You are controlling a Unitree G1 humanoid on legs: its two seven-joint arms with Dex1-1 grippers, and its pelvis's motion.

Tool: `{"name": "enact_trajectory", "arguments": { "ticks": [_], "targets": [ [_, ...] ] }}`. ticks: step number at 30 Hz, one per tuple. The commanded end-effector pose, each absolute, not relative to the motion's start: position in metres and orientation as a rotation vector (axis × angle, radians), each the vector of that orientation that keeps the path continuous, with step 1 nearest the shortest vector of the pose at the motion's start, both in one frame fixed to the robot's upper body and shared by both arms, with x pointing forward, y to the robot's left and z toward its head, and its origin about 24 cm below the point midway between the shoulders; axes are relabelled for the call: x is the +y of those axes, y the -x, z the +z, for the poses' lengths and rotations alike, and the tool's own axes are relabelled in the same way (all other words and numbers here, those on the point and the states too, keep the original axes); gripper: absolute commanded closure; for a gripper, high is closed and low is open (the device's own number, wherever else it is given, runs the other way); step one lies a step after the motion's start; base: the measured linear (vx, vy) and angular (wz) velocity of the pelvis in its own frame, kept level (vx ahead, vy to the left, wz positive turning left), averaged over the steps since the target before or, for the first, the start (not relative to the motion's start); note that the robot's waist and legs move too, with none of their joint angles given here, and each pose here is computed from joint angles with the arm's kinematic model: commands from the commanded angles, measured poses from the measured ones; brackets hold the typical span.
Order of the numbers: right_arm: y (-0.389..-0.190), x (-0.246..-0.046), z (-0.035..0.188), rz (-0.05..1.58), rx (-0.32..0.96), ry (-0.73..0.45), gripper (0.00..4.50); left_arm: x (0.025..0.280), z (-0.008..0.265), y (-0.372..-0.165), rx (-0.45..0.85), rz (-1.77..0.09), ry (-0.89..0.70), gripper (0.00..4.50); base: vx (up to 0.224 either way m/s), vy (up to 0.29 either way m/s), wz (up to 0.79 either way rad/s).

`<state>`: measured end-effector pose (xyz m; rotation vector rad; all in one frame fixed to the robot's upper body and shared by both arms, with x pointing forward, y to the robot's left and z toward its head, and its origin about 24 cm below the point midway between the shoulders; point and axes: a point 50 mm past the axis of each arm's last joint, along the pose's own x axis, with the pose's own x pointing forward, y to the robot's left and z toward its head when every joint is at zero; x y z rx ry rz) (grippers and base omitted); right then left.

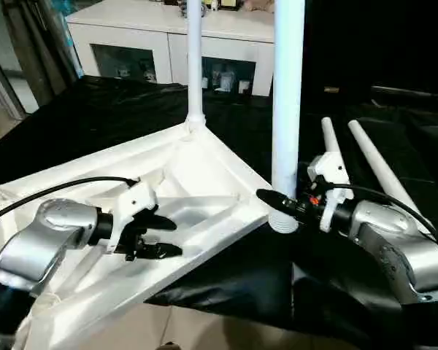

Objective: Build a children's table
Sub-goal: Insert table leg to table base

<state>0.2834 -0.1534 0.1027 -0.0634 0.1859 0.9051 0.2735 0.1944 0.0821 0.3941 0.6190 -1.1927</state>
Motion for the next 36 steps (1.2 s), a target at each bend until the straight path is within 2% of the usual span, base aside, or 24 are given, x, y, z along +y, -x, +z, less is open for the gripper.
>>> {"name": "enact_trajectory", "arguments": {
  "ticks": [1, 2, 5, 7, 13, 17, 23, 28, 36],
  "targets": [
    [-0.28, -0.153, 0.106, 0.915, 0.188, 0.093, 2.59, 0.196, 0.077, -0.277, 0.663, -1.153, -0.448, 1.43, 0.0, 0.0, 0.0],
    [-0.278, -0.153, 0.105, 0.925, 0.197, 0.093, 2.59, 0.195, 0.074, -0.277, 0.68, -1.147, -0.438, 1.7, 0.0, 0.0, 0.0],
    [-0.276, -0.149, 0.103, 0.952, 0.211, 0.101, 2.59, 0.191, 0.068, -0.28, 0.68, -1.101, -0.433, 1.77, 0.0, 0.0, 0.0],
    [-0.276, -0.147, 0.102, 0.964, 0.215, 0.125, 2.59, 0.191, 0.064, -0.285, 0.656, -1.05, -0.47, 1.97, 0.0, 0.0, 0.0],
    [-0.278, -0.145, 0.103, 0.971, 0.212, 0.116, 2.59, 0.189, 0.068, -0.291, 0.572, -1.065, -0.472, 2.43, 0.0, 0.0, 0.0],
    [-0.277, -0.145, 0.102, 0.975, 0.215, 0.119, 2.59, 0.19, 0.067, -0.292, 0.583, -1.076, -0.491, 2.87, 0.0, 0.0, 0.0],
    [-0.275, -0.144, 0.101, 0.975, 0.216, 0.127, 2.59, 0.192, 0.066, -0.297, 0.573, -1.066, -0.511, 3.25, 0.0, 0.0, 0.0],
    [-0.274, -0.145, 0.101, 0.972, 0.213, 0.132, 2.59, 0.19, 0.062, -0.3, 0.574, -1.099, -0.517, 3.69, 0.0, 0.0, 0.0],
    [-0.273, -0.147, 0.101, 0.956, 0.198, 0.136, 2.59, 0.178, 0.063, -0.304, 0.517, -1.28, -0.553, 4.23, 0.0, 0.0, 0.0]
  ]
}}
